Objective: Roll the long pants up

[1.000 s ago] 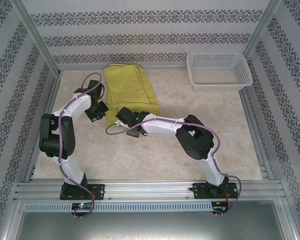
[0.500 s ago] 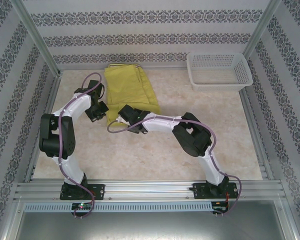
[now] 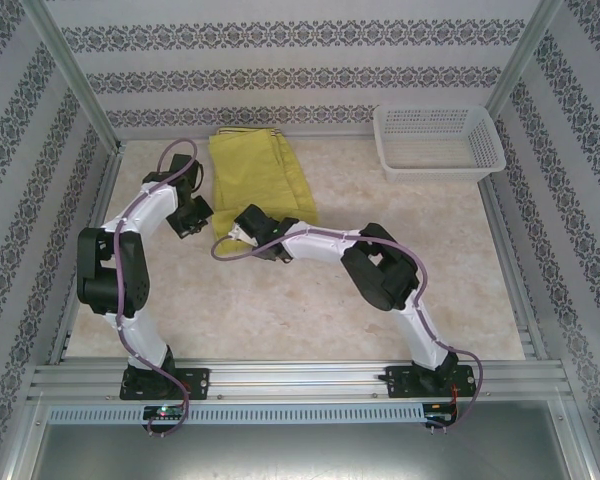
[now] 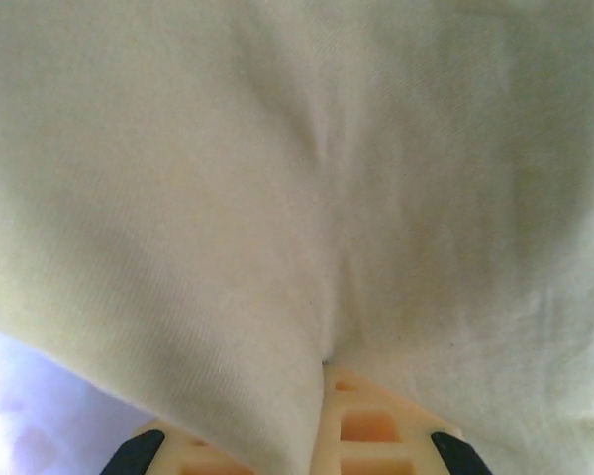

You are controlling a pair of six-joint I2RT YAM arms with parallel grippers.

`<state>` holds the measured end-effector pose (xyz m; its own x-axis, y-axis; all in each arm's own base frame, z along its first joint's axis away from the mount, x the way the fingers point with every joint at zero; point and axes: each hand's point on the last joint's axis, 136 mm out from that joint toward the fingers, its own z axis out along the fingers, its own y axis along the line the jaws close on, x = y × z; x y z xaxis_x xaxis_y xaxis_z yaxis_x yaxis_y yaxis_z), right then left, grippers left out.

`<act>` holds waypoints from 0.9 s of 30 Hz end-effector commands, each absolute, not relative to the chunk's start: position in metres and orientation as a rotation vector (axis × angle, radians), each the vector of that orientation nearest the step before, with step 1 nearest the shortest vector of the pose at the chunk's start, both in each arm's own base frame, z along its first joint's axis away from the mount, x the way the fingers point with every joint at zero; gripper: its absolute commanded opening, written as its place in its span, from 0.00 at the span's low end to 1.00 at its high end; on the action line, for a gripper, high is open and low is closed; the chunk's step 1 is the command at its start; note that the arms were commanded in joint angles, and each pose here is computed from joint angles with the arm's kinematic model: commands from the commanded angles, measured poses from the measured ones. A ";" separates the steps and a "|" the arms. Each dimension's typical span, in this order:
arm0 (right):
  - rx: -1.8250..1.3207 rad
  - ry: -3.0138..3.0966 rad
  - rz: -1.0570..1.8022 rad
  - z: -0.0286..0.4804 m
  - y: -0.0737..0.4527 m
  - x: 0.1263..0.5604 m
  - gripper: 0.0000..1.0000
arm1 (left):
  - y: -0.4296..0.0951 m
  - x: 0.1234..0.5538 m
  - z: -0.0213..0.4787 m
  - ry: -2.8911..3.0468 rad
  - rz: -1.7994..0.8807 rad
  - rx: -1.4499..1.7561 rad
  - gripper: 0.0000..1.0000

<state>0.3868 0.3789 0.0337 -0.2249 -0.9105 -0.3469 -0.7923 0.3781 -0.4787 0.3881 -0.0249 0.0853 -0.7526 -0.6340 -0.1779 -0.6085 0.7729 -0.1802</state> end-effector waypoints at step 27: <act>-1.545 2.649 0.823 0.132 0.401 0.278 0.00 | -0.011 0.384 0.167 2.610 -0.241 -0.951 0.04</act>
